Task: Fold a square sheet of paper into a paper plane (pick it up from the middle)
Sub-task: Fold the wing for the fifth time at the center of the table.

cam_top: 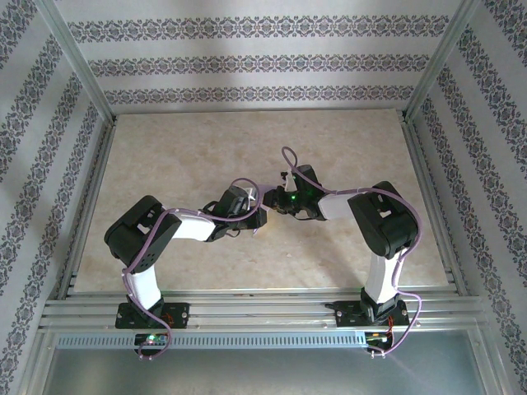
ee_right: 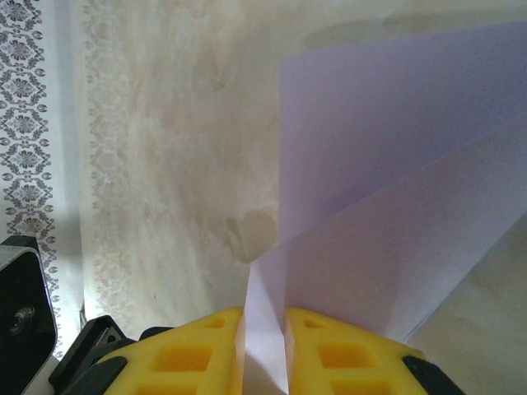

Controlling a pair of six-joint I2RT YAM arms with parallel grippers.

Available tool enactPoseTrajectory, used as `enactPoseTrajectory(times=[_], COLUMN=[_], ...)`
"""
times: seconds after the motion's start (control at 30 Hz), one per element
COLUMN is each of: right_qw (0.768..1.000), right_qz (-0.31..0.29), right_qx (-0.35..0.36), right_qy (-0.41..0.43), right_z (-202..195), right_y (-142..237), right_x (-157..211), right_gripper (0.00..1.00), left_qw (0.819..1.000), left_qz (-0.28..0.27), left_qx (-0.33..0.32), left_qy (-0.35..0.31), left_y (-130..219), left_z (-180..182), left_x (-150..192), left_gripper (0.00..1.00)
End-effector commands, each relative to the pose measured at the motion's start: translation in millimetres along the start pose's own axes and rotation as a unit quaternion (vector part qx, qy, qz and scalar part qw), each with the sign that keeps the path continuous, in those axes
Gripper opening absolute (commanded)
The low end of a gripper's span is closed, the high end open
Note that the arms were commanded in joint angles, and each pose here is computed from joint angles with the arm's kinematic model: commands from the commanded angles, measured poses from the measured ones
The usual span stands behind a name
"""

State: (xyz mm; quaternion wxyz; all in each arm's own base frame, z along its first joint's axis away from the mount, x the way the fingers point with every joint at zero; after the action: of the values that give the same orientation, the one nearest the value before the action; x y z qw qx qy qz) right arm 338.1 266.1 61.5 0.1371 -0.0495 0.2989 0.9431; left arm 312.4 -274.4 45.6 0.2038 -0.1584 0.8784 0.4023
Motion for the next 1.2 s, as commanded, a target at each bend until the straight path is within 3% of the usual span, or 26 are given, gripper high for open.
enactPoseTrajectory(times=[0.0, 0.63, 0.93, 1.17], right_qw=[1.000, 1.000, 0.999, 0.997], right_qz=[0.003, 0.016, -0.022, -0.041], right_qx=[-0.017, -0.012, -0.023, 0.059], right_qy=[0.012, 0.009, 0.022, 0.036], right_z=[6.9, 1.4, 11.1, -11.0], right_y=[-0.3, -2.9, 15.0, 24.5], right_x=[-3.1, 0.8, -11.4, -8.7], right_gripper=[0.21, 0.21, 0.23, 0.31], left_qw=[0.999, 0.998, 0.996, 0.995], left_qz=[0.030, 0.031, 0.032, 0.032], left_qx=[-0.034, -0.020, -0.019, -0.013], left_qy=[0.025, 0.060, 0.087, 0.095], left_y=[-3.9, 9.7, 9.2, 7.1], left_z=[24.3, 16.9, 25.7, 27.5], left_x=[15.1, 1.5, 4.5, 5.4], left_gripper=[0.23, 0.23, 0.14, 0.14])
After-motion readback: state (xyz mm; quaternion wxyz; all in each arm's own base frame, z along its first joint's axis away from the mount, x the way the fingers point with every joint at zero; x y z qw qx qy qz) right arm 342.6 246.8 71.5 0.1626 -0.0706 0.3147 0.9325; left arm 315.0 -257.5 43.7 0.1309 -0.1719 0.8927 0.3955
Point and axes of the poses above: each hand's point on the last joint's axis, 136 mm out from that joint toward the fingers, its own y axis back along the fingers, its own z axis along the line the jaws close on, x = y × z, the point moved 3 cm from there along y, back along the fingers, and after that the axes turned 2 degrees about -y, right-handed, at the moved point
